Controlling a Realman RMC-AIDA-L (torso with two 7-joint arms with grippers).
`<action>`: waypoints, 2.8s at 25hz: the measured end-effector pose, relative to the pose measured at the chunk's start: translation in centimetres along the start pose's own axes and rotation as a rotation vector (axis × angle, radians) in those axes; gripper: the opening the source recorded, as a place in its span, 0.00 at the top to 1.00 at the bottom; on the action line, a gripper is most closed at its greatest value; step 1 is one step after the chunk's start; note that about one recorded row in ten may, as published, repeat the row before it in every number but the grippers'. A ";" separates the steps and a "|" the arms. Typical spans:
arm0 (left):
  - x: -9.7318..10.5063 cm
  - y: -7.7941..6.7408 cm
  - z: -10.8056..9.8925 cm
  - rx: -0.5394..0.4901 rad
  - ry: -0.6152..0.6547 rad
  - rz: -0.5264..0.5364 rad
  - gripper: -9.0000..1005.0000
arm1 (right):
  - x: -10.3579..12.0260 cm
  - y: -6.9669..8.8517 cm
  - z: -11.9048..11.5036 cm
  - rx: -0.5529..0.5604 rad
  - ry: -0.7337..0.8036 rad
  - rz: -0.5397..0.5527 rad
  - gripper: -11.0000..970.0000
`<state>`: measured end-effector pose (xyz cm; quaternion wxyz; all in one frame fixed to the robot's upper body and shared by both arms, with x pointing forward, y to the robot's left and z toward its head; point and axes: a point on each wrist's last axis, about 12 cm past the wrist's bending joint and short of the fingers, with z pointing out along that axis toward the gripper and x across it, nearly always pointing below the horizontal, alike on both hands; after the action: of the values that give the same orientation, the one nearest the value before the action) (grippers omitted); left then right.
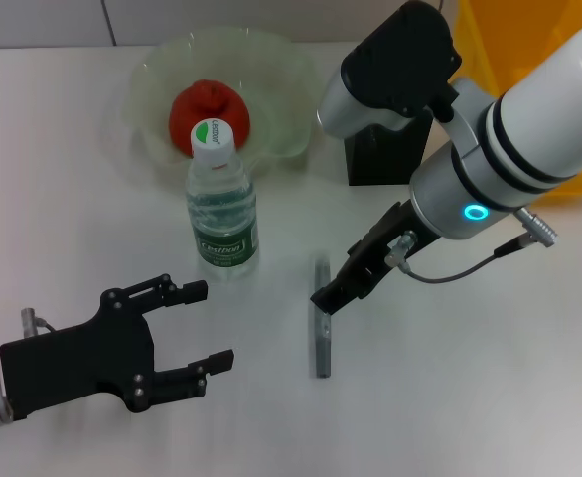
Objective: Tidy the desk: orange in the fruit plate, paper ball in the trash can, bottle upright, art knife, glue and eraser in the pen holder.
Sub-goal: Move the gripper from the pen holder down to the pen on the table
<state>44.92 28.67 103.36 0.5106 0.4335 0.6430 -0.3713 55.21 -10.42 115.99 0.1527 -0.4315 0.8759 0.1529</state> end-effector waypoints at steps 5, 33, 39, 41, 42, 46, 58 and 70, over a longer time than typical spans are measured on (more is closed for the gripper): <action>0.2 -0.1 -0.2 -0.008 0.002 -0.003 0.22 | 0.0 -0.1 0.3 0.003 0.005 0.016 0.22; 0.5 -0.6 0.2 -0.003 -0.001 0.001 0.22 | -1.9 -1.0 4.6 0.055 0.071 0.096 0.22; 0.5 -0.6 0.4 -0.003 -0.001 0.002 0.22 | -2.0 -1.0 4.8 0.062 0.085 0.087 0.22; 0.5 -0.6 0.4 -0.003 -0.001 0.002 0.22 | -2.0 -1.1 4.8 0.063 0.090 0.089 0.22; 0.5 -0.6 0.5 -0.002 -0.002 0.002 0.22 | -2.0 -1.1 4.8 0.063 0.092 0.089 0.22; 0.5 -0.6 0.5 -0.002 -0.002 0.002 0.22 | -2.0 -1.1 4.9 0.063 0.097 0.090 0.34; 0.7 -0.9 0.9 0.012 0.012 -0.004 0.22 | -1.9 -1.1 4.9 0.048 0.101 0.110 0.54; 0.6 -0.8 1.2 0.020 0.008 -0.001 0.22 | -1.8 -1.4 5.1 0.051 0.134 0.120 0.74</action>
<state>44.48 27.39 102.53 0.5035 0.4397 0.6416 -0.3762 58.11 -7.89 111.90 0.0953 -0.3832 0.9121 0.1101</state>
